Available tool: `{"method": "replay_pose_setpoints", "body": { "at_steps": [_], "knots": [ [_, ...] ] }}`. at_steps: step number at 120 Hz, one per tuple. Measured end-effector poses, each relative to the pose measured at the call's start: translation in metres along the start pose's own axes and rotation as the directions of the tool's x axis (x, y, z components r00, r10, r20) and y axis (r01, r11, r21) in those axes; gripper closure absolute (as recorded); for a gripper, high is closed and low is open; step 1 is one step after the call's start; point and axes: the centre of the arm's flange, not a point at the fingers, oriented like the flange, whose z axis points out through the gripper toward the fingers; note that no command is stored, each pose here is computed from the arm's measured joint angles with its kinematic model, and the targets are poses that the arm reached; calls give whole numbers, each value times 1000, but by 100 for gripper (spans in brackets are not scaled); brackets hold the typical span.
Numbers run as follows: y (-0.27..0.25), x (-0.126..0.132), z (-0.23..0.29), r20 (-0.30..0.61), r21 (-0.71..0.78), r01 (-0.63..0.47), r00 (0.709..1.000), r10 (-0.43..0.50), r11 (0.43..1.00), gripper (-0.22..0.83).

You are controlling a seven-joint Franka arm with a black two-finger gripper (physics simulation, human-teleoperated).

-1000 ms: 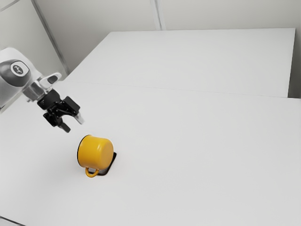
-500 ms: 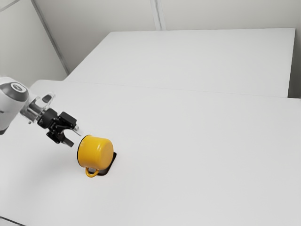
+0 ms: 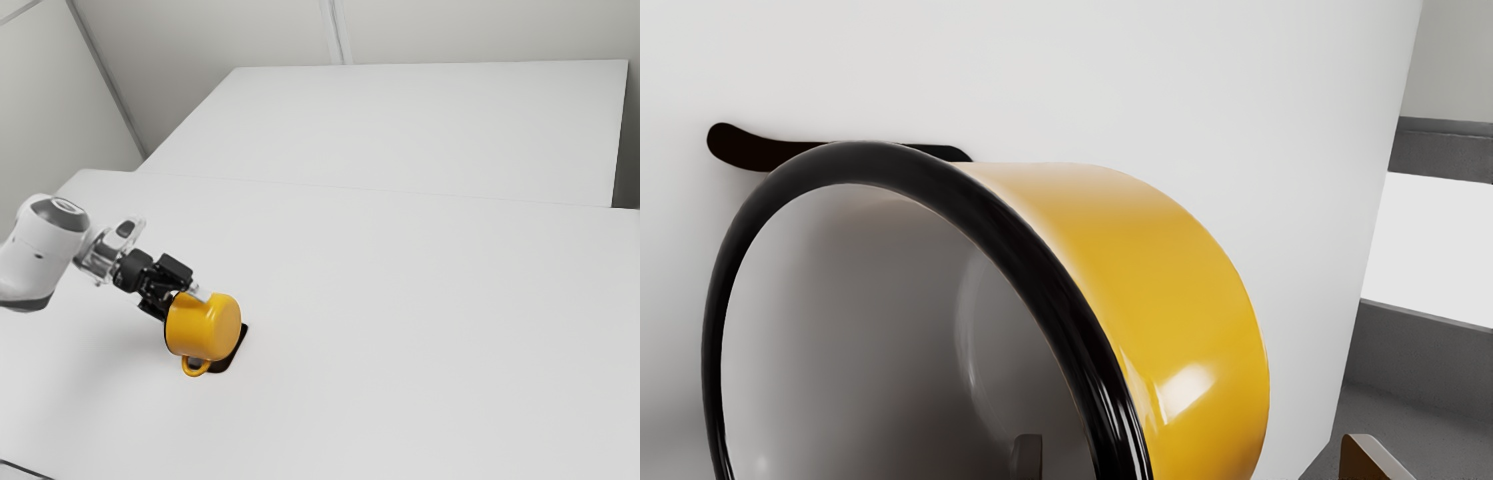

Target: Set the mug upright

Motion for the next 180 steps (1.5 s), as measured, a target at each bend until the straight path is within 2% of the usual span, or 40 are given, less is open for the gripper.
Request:
{"method": "replay_pose_setpoints", "body": {
  "at_steps": [17,31,45,68,82,92,105,119,131,149,161,180],
  "knots": [
    [-1,-2,-8,-28,-12,0,1000,0,1000,49],
    [2,-2,-15,-47,-14,-10,999,9,1000,63],
    [5,-1,-17,-52,-12,-18,998,18,1000,71],
    [24,-2,-24,-62,5,-52,997,52,999,75],
    [50,-1,-30,-46,129,-125,990,132,984,76],
    [94,2,-6,66,273,-248,969,239,930,77],
    [134,3,23,226,462,-384,923,312,799,77],
    [164,1,45,344,621,-471,882,322,627,77],
    [168,2,54,368,706,-466,885,286,534,77],
    [169,16,74,347,771,-422,906,241,477,77],
    [171,34,90,319,795,-389,921,224,465,77],
    [176,47,121,274,814,-347,937,219,465,77]
  ]
}}
